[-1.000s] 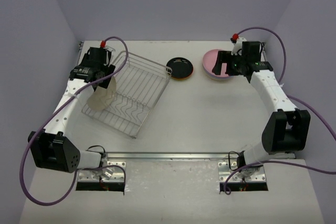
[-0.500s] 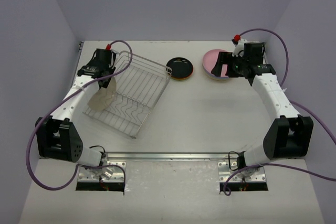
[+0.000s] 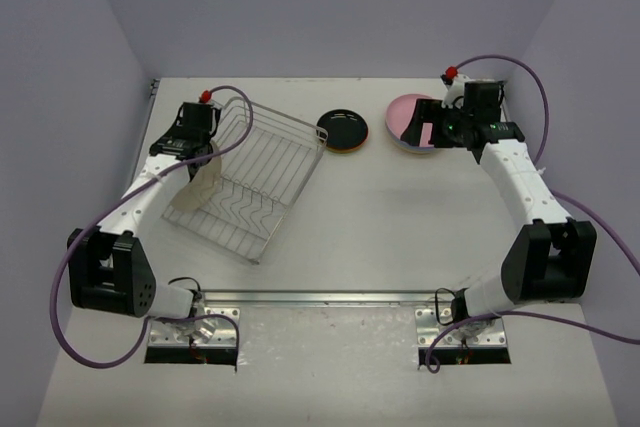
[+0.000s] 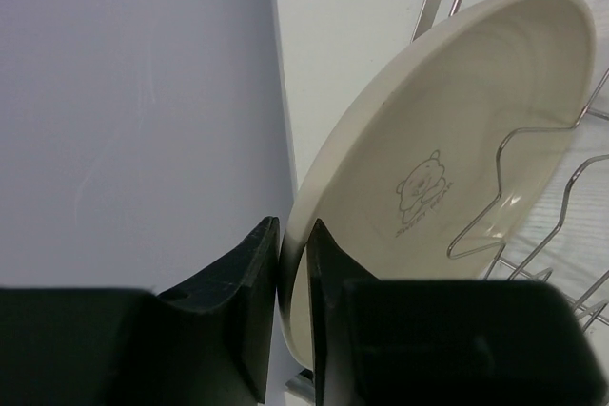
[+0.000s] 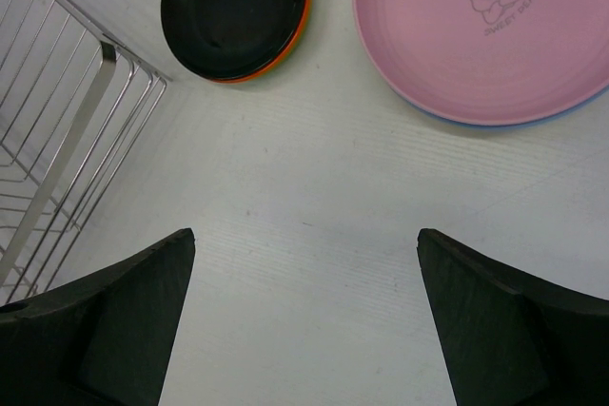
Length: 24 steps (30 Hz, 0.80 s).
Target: Unload the plates from the dish rack
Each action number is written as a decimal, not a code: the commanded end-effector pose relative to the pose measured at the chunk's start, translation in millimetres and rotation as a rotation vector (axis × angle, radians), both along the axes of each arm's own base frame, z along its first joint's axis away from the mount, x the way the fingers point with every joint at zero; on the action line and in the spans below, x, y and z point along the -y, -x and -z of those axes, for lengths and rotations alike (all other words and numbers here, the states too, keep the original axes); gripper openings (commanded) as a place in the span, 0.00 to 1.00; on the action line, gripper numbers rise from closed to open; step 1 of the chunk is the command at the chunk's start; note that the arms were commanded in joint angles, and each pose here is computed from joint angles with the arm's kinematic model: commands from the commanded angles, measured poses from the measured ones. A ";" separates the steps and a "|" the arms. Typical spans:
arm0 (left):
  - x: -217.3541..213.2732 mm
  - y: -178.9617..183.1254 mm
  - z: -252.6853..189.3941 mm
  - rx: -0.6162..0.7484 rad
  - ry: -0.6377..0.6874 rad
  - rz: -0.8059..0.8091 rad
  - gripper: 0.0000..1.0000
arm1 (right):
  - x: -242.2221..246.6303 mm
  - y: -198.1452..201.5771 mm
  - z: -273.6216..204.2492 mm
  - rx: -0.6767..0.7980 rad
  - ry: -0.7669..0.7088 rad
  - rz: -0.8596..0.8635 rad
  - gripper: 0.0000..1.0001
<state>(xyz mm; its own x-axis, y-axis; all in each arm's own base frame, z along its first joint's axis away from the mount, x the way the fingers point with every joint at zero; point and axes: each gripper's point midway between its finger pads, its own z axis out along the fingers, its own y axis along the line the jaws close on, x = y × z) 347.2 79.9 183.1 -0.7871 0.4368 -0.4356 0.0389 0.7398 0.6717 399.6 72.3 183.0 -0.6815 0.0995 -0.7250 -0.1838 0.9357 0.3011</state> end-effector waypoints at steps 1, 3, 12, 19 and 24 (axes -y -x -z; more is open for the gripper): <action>-7.8 -2.2 -25.1 0.091 -0.031 -0.017 0.10 | -4.4 -8.6 -10.3 0.033 -0.023 -0.006 0.99; -9.1 -3.0 -32.3 0.108 -0.042 -0.018 0.01 | -4.4 -9.2 -11.3 0.034 -0.024 -0.006 0.99; -15.5 -4.3 -79.4 0.212 -0.097 -0.014 0.00 | -7.9 -6.0 -6.4 0.021 -0.039 -0.014 0.99; -19.1 -5.9 -117.7 0.274 -0.139 -0.005 0.00 | -11.3 -5.7 -8.7 0.026 -0.043 -0.025 0.99; -16.6 -7.5 -153.1 0.340 -0.132 0.013 0.00 | -13.8 -5.4 -10.7 0.028 -0.042 -0.032 0.99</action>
